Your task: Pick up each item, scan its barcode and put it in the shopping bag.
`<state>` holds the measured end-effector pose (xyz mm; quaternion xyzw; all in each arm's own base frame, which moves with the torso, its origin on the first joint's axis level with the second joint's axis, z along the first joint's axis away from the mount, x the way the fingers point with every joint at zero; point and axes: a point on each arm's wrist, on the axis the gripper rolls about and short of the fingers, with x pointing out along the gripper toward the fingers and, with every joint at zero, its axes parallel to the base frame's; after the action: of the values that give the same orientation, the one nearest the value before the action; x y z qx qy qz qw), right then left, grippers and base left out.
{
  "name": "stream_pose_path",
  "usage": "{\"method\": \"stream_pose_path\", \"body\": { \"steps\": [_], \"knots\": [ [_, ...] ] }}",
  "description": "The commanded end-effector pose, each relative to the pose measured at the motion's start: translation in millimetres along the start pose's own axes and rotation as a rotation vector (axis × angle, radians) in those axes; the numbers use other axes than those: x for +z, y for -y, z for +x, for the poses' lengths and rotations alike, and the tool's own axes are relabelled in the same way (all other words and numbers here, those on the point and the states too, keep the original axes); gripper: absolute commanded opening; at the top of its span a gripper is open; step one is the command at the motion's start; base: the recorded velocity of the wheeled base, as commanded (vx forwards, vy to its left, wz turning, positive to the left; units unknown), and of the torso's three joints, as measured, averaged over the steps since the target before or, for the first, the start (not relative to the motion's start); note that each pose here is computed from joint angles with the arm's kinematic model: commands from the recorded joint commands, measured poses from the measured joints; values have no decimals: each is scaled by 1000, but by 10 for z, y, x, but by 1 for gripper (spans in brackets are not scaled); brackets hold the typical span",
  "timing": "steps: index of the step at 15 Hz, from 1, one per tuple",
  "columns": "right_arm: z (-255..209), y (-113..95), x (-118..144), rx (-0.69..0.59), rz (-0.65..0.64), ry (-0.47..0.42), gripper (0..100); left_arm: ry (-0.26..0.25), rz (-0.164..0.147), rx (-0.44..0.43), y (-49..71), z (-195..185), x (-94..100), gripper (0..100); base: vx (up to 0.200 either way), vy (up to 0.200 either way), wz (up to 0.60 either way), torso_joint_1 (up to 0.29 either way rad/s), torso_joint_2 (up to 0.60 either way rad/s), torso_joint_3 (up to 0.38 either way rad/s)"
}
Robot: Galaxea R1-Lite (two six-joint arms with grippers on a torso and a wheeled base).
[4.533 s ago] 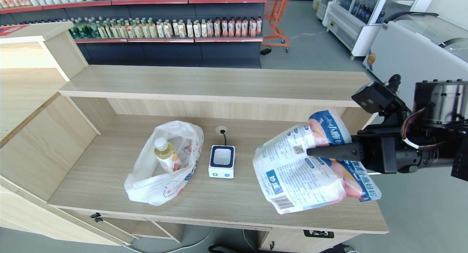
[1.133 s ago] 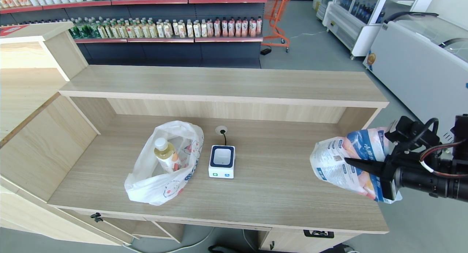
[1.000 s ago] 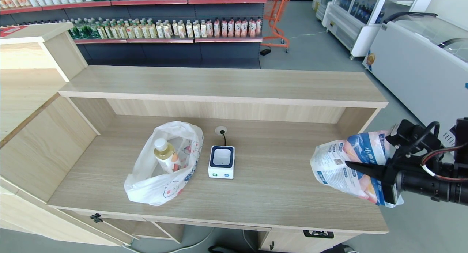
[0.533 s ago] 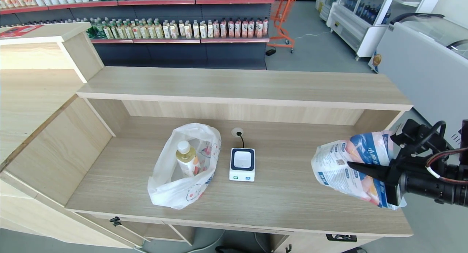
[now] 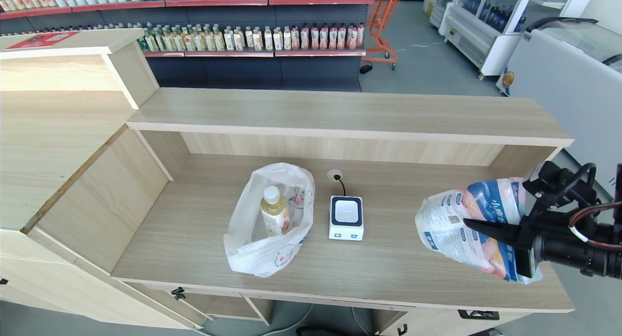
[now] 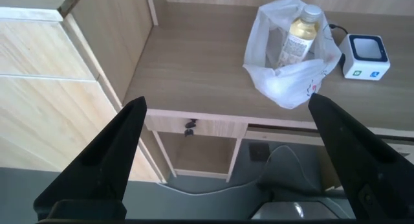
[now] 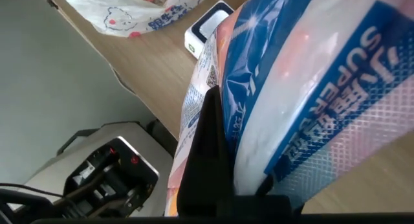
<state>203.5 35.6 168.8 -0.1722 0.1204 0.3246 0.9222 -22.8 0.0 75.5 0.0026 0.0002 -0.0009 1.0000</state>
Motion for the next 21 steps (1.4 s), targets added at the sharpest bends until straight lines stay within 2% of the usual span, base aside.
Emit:
{"method": "stream_pose_path", "body": {
  "steps": [1, 4, 8, 9, 11, 13, 16, 19, 21],
  "knots": [
    [30, -24, -34, 25, 41, -10, 0, 0, 1, 0, 0, 0, 0, 100, 200, 200, 0, -12, -2, -7],
    [157, 15, -117, 47, 80, -50, 0, 0, 1, 0, 0, 0, 0, 100, 200, 200, 0, -1, -2, 7],
    [405, 108, -263, 90, 116, -111, 0, 0, -2, 2, 0, 0, 0, 100, 0, 0, 0, 0, 0, 0],
    [435, 127, -290, 89, 99, -122, 0, 0, -2, 2, 0, 0, 0, 100, 0, 0, 0, 0, 0, 0],
    [611, 254, -387, 66, -34, -167, 0, 0, -2, 2, 0, 0, 0, 100, 0, 0, 0, 0, 0, 0],
    [807, 387, -400, 54, -132, -133, 0, 0, -4, 2, 0, 0, 0, 100, 0, 0, 0, 0, 0, 0],
    [1287, 550, -367, 79, -262, -15, 0, 0, -2, 2, 0, 0, 0, 100, 0, 0, 0, 0, 0, 0],
    [1577, 629, -486, 197, -316, 57, 0, 0, -2, 2, 0, 0, 0, 100, 0, 0, 0, 0, 0, 0],
    [1775, 662, -585, 304, -407, 143, 0, 0, -2, 2, 0, 0, 0, 100, 0, 0, 0, 0, 0, 0]
  ]
}}
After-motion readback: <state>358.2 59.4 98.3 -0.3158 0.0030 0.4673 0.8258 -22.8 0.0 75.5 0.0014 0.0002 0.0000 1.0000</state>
